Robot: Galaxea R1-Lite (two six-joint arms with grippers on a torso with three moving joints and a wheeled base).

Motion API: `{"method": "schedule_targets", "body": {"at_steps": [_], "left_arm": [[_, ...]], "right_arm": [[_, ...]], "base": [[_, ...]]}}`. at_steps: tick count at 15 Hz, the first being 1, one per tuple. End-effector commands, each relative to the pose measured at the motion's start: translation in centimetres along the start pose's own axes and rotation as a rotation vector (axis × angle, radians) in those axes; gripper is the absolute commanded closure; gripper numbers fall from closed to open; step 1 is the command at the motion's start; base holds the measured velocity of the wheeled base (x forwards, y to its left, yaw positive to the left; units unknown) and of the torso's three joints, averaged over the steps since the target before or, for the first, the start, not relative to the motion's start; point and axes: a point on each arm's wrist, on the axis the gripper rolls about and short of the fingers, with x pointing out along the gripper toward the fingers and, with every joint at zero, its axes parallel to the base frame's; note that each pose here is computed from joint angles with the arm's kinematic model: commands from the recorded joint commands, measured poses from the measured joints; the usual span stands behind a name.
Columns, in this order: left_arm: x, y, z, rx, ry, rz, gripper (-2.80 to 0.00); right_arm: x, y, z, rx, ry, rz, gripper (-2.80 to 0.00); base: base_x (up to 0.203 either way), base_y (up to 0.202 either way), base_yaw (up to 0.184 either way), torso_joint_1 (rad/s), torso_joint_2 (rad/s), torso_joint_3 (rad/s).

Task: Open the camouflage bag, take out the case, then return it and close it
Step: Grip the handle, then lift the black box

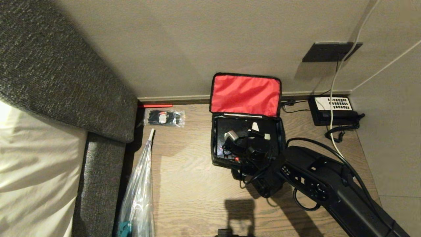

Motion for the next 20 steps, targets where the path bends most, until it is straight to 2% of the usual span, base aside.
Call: {"method": "schedule_targets", "body": {"at_steps": [1,16,20], "left_arm": [[0.0,0.0,0.0,0.000,-0.002,0.001,0.00],[0.0,0.0,0.0,0.000,-0.002,0.001,0.00],[0.0,0.0,0.0,0.000,-0.002,0.000,0.00]], "right_arm": [[-0.1,0.0,0.0,0.003,0.002,-0.012,0.00],[-0.1,-1.3,0.1,0.016,0.003,-0.016,0.00],[0.1,-4.5,0.8,0.044,0.001,-0.042,0.00]], "base": [[0.000,0.000,0.000,0.000,0.00,0.000],[0.000,0.000,0.000,0.000,0.00,0.000],[0.000,0.000,0.000,0.000,0.00,0.000]]}}
